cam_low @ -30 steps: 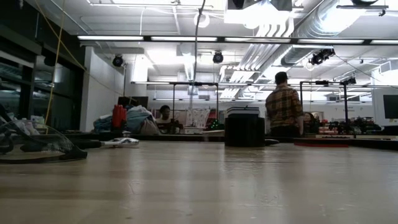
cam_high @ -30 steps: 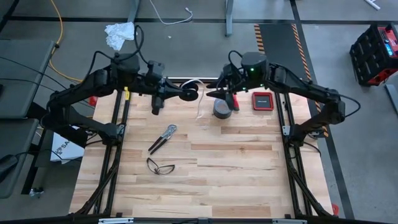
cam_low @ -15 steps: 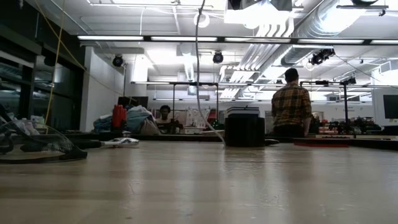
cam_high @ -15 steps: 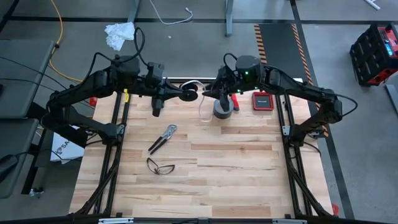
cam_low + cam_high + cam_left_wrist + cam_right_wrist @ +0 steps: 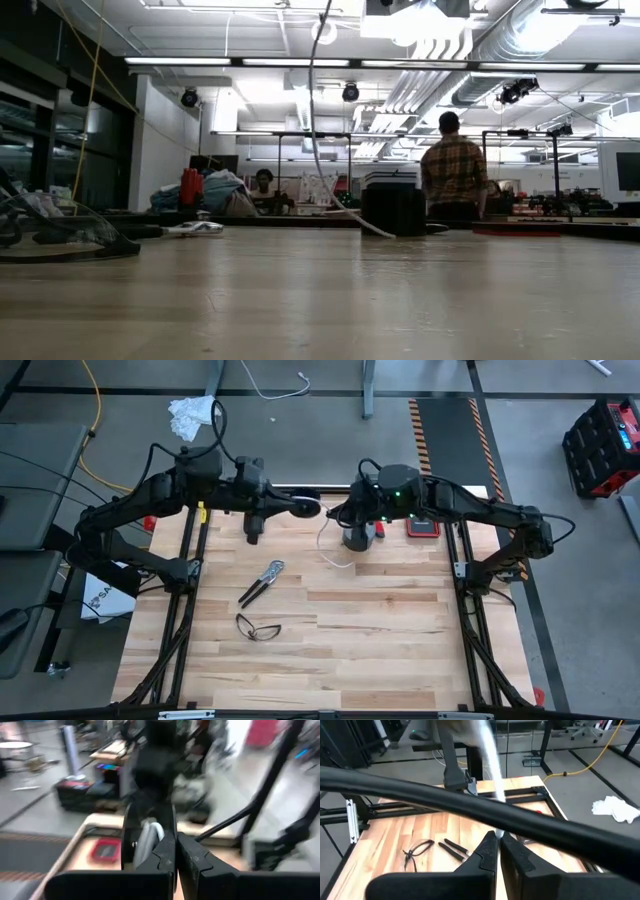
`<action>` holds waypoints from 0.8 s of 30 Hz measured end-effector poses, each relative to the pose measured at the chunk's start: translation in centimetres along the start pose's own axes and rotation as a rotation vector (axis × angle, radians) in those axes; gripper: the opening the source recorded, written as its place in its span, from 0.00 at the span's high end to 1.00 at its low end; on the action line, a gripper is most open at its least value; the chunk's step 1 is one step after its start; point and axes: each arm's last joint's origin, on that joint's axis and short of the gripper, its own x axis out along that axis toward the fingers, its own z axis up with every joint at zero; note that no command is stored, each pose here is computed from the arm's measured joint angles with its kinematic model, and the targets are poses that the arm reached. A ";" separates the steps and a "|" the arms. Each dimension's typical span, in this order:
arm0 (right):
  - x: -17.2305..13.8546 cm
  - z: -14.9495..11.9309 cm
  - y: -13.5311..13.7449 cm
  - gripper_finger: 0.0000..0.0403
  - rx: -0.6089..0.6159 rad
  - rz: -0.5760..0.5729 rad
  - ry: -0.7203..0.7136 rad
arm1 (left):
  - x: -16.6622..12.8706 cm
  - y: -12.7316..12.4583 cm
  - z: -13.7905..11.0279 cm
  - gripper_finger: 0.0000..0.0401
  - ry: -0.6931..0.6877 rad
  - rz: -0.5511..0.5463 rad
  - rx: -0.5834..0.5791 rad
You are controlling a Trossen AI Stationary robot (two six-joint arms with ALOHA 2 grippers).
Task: Coil cords
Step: Coil the white wire onto the black spool
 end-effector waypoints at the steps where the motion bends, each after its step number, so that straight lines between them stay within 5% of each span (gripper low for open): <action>1: 0.0 0.0 0.0 0.99 0.000 0.001 0.001 | 0.0 -0.1 0.3 1.00 -0.026 -0.027 -0.024; 13: -0.1 0.9 0.6 1.00 -0.004 0.041 -0.095 | -0.7 -0.2 3.0 1.00 -0.312 -0.022 -0.062; 24: -0.1 1.8 0.8 0.88 0.003 0.088 -0.182 | -0.7 -0.3 4.1 1.00 -0.435 -0.085 -0.269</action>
